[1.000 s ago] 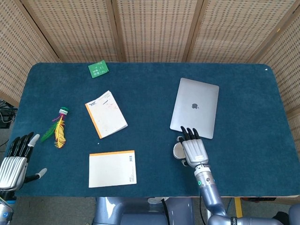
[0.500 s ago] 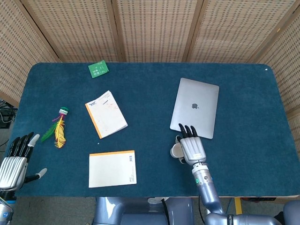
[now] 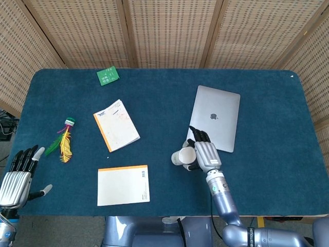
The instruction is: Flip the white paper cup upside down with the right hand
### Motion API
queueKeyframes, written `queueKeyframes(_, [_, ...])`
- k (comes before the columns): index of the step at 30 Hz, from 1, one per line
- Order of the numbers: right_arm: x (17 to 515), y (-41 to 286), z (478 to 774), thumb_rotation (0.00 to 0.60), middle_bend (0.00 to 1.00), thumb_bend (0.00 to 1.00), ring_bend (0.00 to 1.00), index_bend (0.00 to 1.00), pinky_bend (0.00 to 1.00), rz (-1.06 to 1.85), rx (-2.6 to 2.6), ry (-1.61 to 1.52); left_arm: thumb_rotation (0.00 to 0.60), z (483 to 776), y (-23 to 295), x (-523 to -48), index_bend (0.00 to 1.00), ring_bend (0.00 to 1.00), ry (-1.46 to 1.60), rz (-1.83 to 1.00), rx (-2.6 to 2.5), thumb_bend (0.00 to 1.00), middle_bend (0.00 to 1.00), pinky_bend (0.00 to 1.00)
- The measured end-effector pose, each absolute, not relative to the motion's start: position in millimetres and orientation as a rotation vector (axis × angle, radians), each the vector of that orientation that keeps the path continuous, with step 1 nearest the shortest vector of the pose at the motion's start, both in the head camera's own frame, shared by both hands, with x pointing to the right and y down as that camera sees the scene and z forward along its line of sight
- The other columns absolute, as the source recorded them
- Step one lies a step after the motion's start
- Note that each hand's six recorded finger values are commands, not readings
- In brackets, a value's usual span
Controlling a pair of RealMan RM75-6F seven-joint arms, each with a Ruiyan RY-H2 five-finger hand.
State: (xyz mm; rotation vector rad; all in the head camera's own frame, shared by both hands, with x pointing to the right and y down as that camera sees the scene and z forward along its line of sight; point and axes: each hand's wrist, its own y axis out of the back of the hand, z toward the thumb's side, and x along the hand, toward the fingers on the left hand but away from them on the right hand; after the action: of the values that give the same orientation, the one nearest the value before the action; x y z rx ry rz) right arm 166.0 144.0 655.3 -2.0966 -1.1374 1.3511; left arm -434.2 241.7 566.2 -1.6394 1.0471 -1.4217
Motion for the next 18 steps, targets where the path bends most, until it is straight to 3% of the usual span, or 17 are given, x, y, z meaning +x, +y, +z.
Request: queueKeyframes(18, [181.8,127.1,702.1,0.6,0.03,0.27,0.0,0.46,0.04,1.444,-2.166,-1.326,0.6,568.3,242.5,-433.0,0.0,0.0,1.041,-1.425,-1.644,0.15,0.0,0.0])
